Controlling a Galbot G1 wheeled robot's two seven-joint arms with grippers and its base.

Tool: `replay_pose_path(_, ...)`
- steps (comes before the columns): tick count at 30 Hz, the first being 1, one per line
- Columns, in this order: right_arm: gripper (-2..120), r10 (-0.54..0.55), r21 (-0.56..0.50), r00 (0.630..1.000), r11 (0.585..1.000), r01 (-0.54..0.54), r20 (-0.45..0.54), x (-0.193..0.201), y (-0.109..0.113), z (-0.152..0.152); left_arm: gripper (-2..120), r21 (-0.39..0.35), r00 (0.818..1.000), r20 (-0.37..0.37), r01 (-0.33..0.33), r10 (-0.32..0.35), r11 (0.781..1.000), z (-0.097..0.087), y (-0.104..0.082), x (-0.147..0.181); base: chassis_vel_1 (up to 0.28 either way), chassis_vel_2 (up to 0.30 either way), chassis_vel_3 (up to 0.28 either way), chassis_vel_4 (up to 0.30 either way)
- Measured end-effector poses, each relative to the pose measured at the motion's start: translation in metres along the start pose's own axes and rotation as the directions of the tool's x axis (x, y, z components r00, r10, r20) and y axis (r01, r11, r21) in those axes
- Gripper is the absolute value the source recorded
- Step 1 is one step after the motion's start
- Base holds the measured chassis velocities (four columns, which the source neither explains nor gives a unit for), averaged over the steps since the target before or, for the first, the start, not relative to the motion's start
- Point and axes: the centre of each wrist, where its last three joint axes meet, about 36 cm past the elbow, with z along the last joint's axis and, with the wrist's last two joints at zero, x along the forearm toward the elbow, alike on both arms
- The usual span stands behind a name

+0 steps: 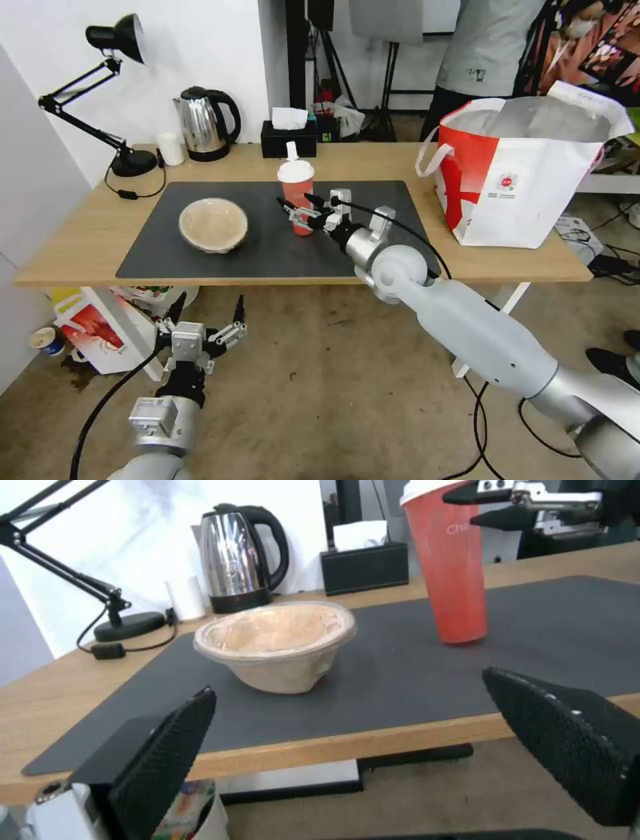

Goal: Pick up the trash from the table and place it into the takeout bag.

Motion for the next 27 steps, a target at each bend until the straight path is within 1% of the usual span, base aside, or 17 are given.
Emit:
replay_pose_path(1, 59, 0.002, 0.001, 1.000, 1.000, -0.002, 0.002, 0.000, -0.001, -0.001, 100, 0.000, 1.000, 0.000, 0.000, 0.000, 1.000, 0.000, 0.000, 0.000, 0.000, 0.000, 0.000, 0.000)
replay_pose_path(2, 59, 0.002, 0.001, 1.000, 1.000, -0.002, 0.002, 0.000, -0.001, -0.001, 100, 0.000, 1.000, 0.000, 0.000, 0.000, 1.000, 0.000, 0.000, 0.000, 0.000, 0.000, 0.000, 0.000)
replay_pose_path(3, 53, 0.004, 0.004, 1.000, 1.000, -0.004, 0.003, 0.002, -0.002, -0.001, 100, 0.000, 1.000, 0.000, 0.000, 0.000, 1.000, 0.000, 0.000, 0.000, 0.000, 0.000, 0.000, 0.000)
replay_pose_path(5, 46, 0.004, 0.021, 1.000, 1.000, -0.005, 0.006, 0.007, -0.002, -0.005, 100, 0.000, 1.000, 0.000, 0.000, 0.000, 1.000, 0.000, 0.000, 0.000, 0.000, 0.000, 0.000, 0.000)
replay_pose_path(6, 50, 0.007, 0.029, 1.000, 1.000, -0.008, 0.005, 0.011, -0.002, -0.006, 100, 0.000, 1.000, 0.000, 0.000, 0.000, 1.000, 0.000, 0.000, 0.000, 0.000, 0.000, 0.000, 0.000)
replay_pose_path(7, 50, 0.007, 0.029, 1.000, 1.000, -0.008, 0.005, 0.011, -0.002, -0.006, 100, 0.000, 1.000, 0.000, 0.000, 0.000, 1.000, 0.000, 0.000, 0.000, 0.000, 0.000, 0.000, 0.000)
replay_pose_path(8, 53, 0.012, 0.037, 1.000, 0.999, -0.012, 0.004, 0.015, -0.002, -0.007, 100, 0.000, 1.000, 0.000, 0.000, 0.000, 1.000, 0.000, 0.000, 0.000, 0.000, 0.000, 0.000, 0.000)
replay_pose_path(9, 61, 0.020, 0.050, 1.000, 0.999, -0.020, 0.006, 0.024, -0.001, -0.012, 100, 0.000, 1.000, 0.000, 0.000, 0.000, 1.000, 0.000, 0.000, 0.000, 0.000, 0.000, 0.000, 0.000)
replay_pose_path(10, 61, 0.020, 0.050, 1.000, 0.999, -0.020, 0.006, 0.024, -0.001, -0.012, 100, 0.000, 1.000, 0.000, 0.000, 0.000, 1.000, 0.000, 0.000, 0.000, 0.000, 0.000, 0.000, 0.000)
replay_pose_path(14, 79, 0.081, 0.105, 0.997, 0.991, -0.079, -0.010, 0.055, 0.013, -0.027, 100, 0.000, 1.000, 0.000, 0.000, 0.000, 1.000, 0.000, 0.000, 0.000, 0.000, 0.000, 0.000, 0.000)
replay_pose_path(15, 79, 0.081, 0.105, 0.997, 0.991, -0.079, -0.010, 0.055, 0.013, -0.027, 100, 0.000, 1.000, 0.000, 0.000, 0.000, 1.000, 0.000, 0.000, 0.000, 0.000, 0.000, 0.000, 0.000)
replay_pose_path(18, 93, 0.111, 0.145, 0.994, 0.984, -0.107, -0.020, 0.072, 0.018, -0.037, 100, 0.000, 1.000, 0.000, 0.000, 0.000, 1.000, 0.000, 0.000, 0.000, 0.000, 0.000, 0.000, 0.000)
replay_pose_path(19, 93, 0.111, 0.145, 0.994, 0.984, -0.107, -0.020, 0.072, 0.018, -0.037, 100, 0.000, 1.000, 0.000, 0.000, 0.000, 1.000, 0.000, 0.000, 0.000, 0.000, 0.000, 0.000, 0.000)
replay_pose_path(21, 99, 0.110, 0.149, 0.994, 0.983, -0.107, -0.015, 0.077, 0.022, -0.039, 100, 0.000, 1.000, 0.000, 0.000, 0.000, 1.000, 0.000, 0.000, 0.000, 0.000, 0.000, 0.000, 0.000)
replay_pose_path(27, 100, 0.104, 0.156, 0.994, 0.983, -0.100, -0.018, 0.088, 0.035, -0.044, 100, 0.000, 1.000, 0.000, 0.000, 0.000, 1.000, 0.000, 0.000, 0.000, 0.000, 0.000, 0.000, 0.000)
